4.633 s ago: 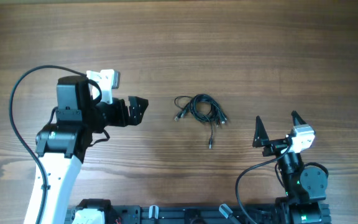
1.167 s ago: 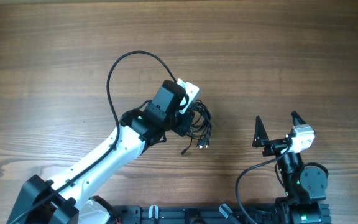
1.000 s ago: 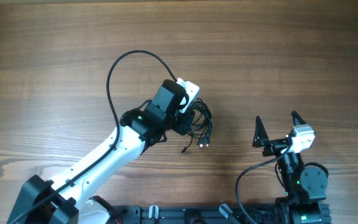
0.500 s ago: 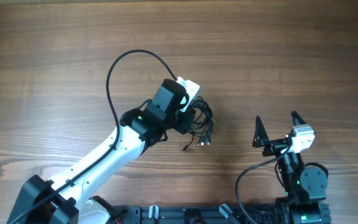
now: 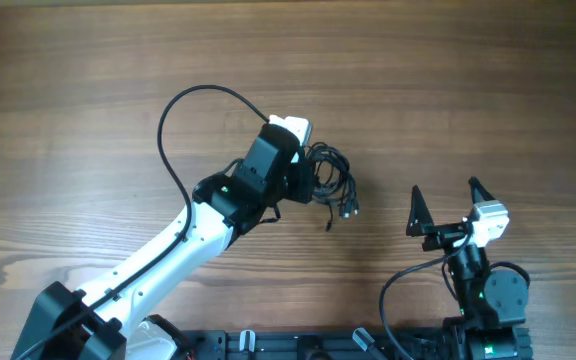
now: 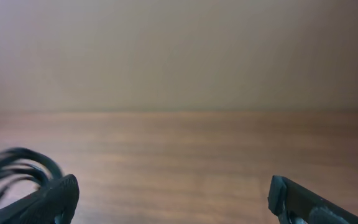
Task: Untangle cables
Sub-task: 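Grasp the cable bundle with the left gripper and lift it, then move the right gripper toward the held bundle, then grasp a cable strand from the bundle with the right gripper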
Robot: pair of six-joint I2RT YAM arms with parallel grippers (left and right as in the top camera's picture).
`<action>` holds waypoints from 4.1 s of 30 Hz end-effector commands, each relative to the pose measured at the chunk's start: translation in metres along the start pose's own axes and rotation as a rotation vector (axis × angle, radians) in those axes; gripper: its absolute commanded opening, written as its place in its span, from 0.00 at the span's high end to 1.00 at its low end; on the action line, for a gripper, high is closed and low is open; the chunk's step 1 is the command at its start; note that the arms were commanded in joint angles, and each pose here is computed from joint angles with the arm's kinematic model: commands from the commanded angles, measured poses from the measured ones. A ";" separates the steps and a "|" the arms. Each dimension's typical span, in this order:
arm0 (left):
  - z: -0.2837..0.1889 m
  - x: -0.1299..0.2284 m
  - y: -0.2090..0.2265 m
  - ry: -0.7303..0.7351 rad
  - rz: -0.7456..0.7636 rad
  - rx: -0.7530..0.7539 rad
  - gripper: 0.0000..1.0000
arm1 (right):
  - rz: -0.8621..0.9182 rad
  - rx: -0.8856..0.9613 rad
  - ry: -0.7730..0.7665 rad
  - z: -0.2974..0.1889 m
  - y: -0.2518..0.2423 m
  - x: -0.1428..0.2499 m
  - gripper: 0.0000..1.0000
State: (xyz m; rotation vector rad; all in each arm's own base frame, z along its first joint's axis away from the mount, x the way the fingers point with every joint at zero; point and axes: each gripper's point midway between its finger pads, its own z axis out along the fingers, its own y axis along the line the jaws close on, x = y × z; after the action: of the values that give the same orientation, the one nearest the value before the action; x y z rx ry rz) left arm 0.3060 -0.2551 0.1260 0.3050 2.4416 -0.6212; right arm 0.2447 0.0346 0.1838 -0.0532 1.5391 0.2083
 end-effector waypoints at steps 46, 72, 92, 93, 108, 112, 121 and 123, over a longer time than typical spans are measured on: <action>-0.026 -0.038 -0.061 -0.101 0.105 0.385 0.96 | 0.269 -0.364 0.710 0.058 0.075 0.009 0.36; -0.017 -0.060 -0.008 -0.217 0.060 0.072 0.93 | 0.451 -0.976 0.775 0.014 0.166 -0.012 0.96; -0.021 -0.053 -0.023 -0.173 0.054 0.174 0.96 | 0.491 -0.556 0.765 0.062 0.122 0.006 0.48; -0.025 -0.058 -0.017 -0.190 0.044 0.164 0.96 | 0.516 -0.377 0.798 0.068 0.100 0.021 0.35; -0.034 -0.041 -0.021 -0.111 0.029 0.212 0.96 | 0.394 -0.487 0.777 0.063 0.107 0.020 0.23; -0.016 -0.035 0.008 -0.107 0.015 0.028 0.96 | 0.272 -0.543 0.791 0.053 0.107 0.029 0.24; 0.004 -0.031 0.018 -0.095 0.013 -0.017 0.96 | 0.194 -0.523 0.777 0.056 0.101 0.033 0.27; 0.004 -0.034 0.004 -0.100 0.024 0.053 0.96 | 0.185 -0.567 0.768 0.053 0.106 0.030 0.31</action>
State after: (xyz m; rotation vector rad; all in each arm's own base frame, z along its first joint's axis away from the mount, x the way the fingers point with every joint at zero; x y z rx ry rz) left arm 0.3378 -0.2412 0.1316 0.2790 2.3637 -0.5977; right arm 0.2818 0.1436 0.1544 -0.4008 2.2597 0.8131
